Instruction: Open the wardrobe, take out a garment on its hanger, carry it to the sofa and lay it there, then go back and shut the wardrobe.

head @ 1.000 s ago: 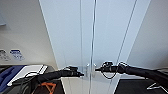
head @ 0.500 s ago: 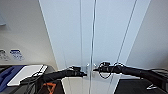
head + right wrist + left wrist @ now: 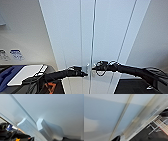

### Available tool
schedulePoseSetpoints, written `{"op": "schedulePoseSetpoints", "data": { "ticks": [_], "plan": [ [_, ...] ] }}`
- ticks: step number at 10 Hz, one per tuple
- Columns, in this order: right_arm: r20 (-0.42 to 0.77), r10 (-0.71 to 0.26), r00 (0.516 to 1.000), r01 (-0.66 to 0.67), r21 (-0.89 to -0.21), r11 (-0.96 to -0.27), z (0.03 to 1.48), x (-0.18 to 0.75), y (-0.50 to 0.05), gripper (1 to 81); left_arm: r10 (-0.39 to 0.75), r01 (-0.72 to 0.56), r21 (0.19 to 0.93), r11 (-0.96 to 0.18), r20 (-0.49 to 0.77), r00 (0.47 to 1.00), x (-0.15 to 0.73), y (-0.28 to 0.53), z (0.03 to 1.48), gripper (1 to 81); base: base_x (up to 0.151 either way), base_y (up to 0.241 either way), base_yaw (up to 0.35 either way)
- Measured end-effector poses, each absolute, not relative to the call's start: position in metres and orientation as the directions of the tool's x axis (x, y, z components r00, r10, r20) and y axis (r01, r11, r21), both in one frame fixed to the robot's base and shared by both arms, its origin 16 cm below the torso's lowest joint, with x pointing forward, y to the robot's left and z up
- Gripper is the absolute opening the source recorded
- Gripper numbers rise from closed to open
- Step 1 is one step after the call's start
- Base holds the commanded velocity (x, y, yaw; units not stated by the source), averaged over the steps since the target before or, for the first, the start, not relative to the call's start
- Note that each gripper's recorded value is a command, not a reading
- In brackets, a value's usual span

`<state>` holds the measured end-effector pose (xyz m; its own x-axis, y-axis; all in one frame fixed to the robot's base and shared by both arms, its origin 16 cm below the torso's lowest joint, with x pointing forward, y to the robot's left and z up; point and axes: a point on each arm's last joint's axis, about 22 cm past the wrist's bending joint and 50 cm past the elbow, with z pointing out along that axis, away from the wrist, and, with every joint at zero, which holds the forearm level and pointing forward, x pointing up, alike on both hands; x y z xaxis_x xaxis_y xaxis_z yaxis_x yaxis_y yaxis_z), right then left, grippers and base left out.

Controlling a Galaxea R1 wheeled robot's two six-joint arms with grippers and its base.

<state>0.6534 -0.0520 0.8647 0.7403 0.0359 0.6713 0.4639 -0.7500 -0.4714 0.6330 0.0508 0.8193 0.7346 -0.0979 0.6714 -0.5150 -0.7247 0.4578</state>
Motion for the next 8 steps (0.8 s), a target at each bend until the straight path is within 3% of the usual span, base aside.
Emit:
{"op": "schedulePoseSetpoints", "data": {
  "ticks": [8],
  "plan": [
    [0.681,0.043,0.731,0.490,-0.480,-0.728,0.875,0.650,-0.033,81.1,-0.134,-0.542,0.419,-0.729,0.688,0.713,0.651,-0.013,0.824,81.1,0.000,0.000,0.000]
  ]
}}
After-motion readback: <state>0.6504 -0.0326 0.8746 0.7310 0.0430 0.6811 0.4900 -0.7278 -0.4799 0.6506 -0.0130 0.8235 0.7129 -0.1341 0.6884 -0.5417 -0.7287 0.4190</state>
